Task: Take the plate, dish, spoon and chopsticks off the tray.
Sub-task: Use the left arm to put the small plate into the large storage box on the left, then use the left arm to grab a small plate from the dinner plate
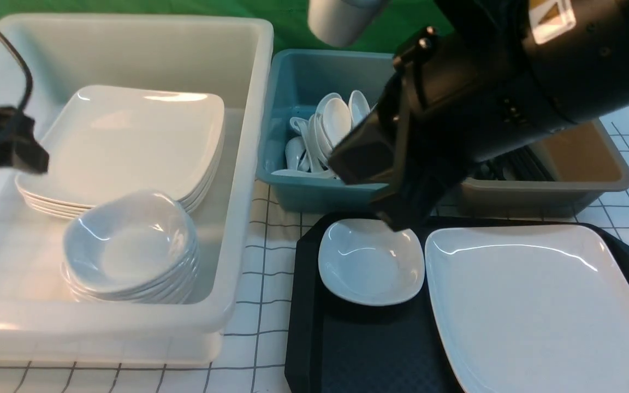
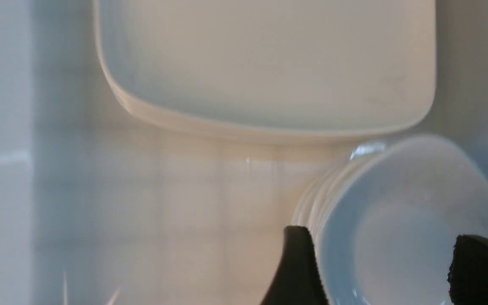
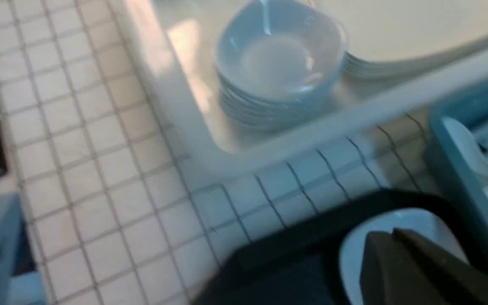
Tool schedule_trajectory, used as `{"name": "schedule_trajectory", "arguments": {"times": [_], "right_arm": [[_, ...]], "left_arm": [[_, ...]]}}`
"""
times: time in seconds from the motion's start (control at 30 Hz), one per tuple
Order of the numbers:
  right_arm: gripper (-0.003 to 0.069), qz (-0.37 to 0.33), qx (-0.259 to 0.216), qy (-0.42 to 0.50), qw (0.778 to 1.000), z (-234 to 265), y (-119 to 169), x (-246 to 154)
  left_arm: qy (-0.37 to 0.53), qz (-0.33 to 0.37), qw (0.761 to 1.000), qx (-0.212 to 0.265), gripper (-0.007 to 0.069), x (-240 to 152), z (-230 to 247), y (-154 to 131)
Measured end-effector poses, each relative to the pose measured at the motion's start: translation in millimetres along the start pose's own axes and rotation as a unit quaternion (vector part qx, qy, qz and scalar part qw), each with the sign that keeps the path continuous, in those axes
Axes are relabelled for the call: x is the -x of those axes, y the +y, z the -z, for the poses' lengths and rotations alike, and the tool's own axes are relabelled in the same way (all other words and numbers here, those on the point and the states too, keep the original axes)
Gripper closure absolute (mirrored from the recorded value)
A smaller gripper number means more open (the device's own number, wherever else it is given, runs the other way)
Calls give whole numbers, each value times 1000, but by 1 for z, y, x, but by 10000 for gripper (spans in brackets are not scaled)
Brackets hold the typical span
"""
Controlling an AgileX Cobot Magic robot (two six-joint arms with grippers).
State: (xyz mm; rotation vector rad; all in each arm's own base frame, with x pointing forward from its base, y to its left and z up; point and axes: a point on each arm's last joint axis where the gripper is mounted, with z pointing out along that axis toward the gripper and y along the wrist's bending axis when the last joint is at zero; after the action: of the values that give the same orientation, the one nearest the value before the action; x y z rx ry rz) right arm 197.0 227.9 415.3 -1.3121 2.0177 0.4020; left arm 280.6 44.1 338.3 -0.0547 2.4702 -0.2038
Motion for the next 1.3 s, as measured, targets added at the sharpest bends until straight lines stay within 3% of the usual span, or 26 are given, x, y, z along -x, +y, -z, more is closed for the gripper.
{"name": "schedule_trajectory", "arguments": {"times": [0.1, 0.17, 0.23, 0.37, 0.5, 0.6, 0.67, 0.77, 0.83, 0.87, 0.93, 1.07, 1.17, 1.3], "right_arm": [[643, -1, -61, 59, 996, 11, -10, -13], [643, -10, -95, 93, 991, 19, -18, -21], [642, -32, -122, 109, 986, 27, -30, -32], [647, -100, -166, 131, 972, 41, -56, -60], [652, -179, -195, 157, 951, 53, -77, -99], [652, -235, -202, 151, 939, 62, -81, -124], [653, -249, -198, 143, 937, 62, -80, -130], [653, -259, -188, 121, 940, 65, -72, -141], [653, -257, -185, 117, 941, 67, -70, -142], [653, -255, -185, 109, 943, 71, -67, -141], [653, -255, -188, 100, 943, 76, -64, -141], [653, -255, -186, 87, 945, 81, -60, -139], [653, -256, -185, 84, 945, 81, -60, -139], [653, -254, -187, 81, 945, 81, -60, -138]], "left_arm": [[-55, -14, 997, -43, 312, 18, 28, -22], [-75, -54, 992, -90, 466, 23, 37, -48], [-77, -119, 977, -159, 577, 22, 40, -93], [-44, -222, 947, -227, 623, 2, 28, -163], [10, -309, 919, -243, 625, -29, -2, -225], [36, -377, 902, -209, 587, -57, -38, -265], [35, -402, 894, -193, 557, -65, -50, -277], [40, -447, 880, -153, 419, -89, -92, -301], [46, -459, 875, -146, 363, -97, -105, -306], [55, -478, 867, -133, 277, -106, -121, -310], [72, -490, 860, -121, 197, -115, -139, -310], [94, -504, 852, -110, 74, -128, -165, -309], [90, -514, 846, -106, 43, -131, -174, -310], [73, -524, 841, -110, 57, -133, -182, -313]]}}
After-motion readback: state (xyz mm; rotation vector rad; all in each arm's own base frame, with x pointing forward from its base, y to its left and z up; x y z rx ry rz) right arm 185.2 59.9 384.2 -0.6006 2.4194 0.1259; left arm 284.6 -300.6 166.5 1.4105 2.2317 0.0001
